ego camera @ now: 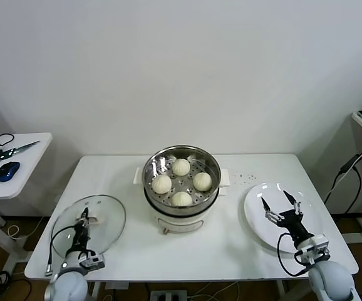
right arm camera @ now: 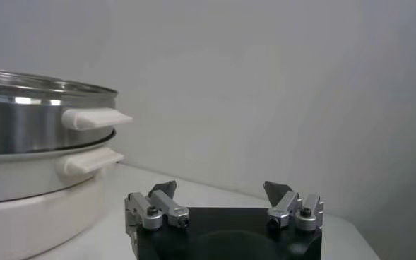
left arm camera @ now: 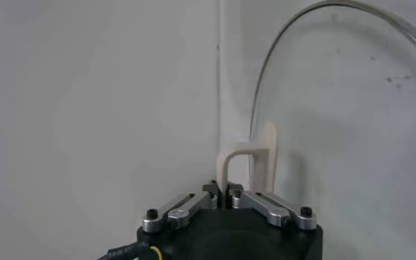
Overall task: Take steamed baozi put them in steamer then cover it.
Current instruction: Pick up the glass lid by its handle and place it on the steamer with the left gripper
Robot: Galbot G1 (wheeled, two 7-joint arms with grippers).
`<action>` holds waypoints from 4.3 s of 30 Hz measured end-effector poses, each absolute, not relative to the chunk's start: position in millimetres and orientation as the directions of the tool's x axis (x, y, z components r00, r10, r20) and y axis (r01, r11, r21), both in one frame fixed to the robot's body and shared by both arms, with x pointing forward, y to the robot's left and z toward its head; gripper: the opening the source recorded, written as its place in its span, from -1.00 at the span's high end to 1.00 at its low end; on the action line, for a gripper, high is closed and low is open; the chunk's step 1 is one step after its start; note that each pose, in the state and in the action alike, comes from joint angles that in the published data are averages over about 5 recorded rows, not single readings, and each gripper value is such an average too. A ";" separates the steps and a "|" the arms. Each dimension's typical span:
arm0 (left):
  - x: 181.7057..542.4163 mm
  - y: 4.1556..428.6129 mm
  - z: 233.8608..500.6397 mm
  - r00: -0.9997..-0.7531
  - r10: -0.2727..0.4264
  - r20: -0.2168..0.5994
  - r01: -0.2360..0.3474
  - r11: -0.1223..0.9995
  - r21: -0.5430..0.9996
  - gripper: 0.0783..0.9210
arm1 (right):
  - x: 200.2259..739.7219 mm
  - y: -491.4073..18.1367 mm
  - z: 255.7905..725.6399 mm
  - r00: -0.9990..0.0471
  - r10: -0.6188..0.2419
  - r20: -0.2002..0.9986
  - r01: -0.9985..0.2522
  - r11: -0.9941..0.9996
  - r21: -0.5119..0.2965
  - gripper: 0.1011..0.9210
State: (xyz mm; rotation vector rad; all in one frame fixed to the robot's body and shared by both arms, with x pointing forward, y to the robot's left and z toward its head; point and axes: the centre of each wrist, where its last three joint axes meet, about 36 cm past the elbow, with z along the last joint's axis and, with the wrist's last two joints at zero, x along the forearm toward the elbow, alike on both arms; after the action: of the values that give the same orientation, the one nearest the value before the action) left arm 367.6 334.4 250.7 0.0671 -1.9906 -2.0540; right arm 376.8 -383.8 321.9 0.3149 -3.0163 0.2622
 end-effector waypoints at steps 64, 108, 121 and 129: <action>416.3 55.5 457.9 -0.996 -0.051 -0.072 -0.074 0.055 0.996 0.84 | 400.6 -428.7 310.8 -0.978 -0.142 0.152 -0.177 0.950 -0.256 -0.76; 460.5 1.2 414.5 -0.998 -0.058 0.022 0.021 0.017 1.000 0.84 | 394.0 -429.9 299.9 -0.978 -0.141 0.157 -0.179 0.948 -0.263 -0.76; 462.2 0.7 411.6 -0.998 -0.057 0.020 0.019 0.016 1.000 0.84 | 393.2 -429.9 298.0 -0.977 -0.141 0.157 -0.180 0.947 -0.265 -0.76; 459.0 4.8 413.8 -0.998 -0.050 0.039 0.038 0.027 0.999 0.54 | 393.4 -429.5 299.5 -0.976 -0.145 0.162 -0.184 0.947 -0.263 -0.76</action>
State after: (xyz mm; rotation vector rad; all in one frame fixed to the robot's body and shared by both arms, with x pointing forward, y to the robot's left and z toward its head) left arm 459.0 4.8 413.8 0.0133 -2.2048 -2.1487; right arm 393.4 -429.5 299.5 0.2511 -2.9601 0.4203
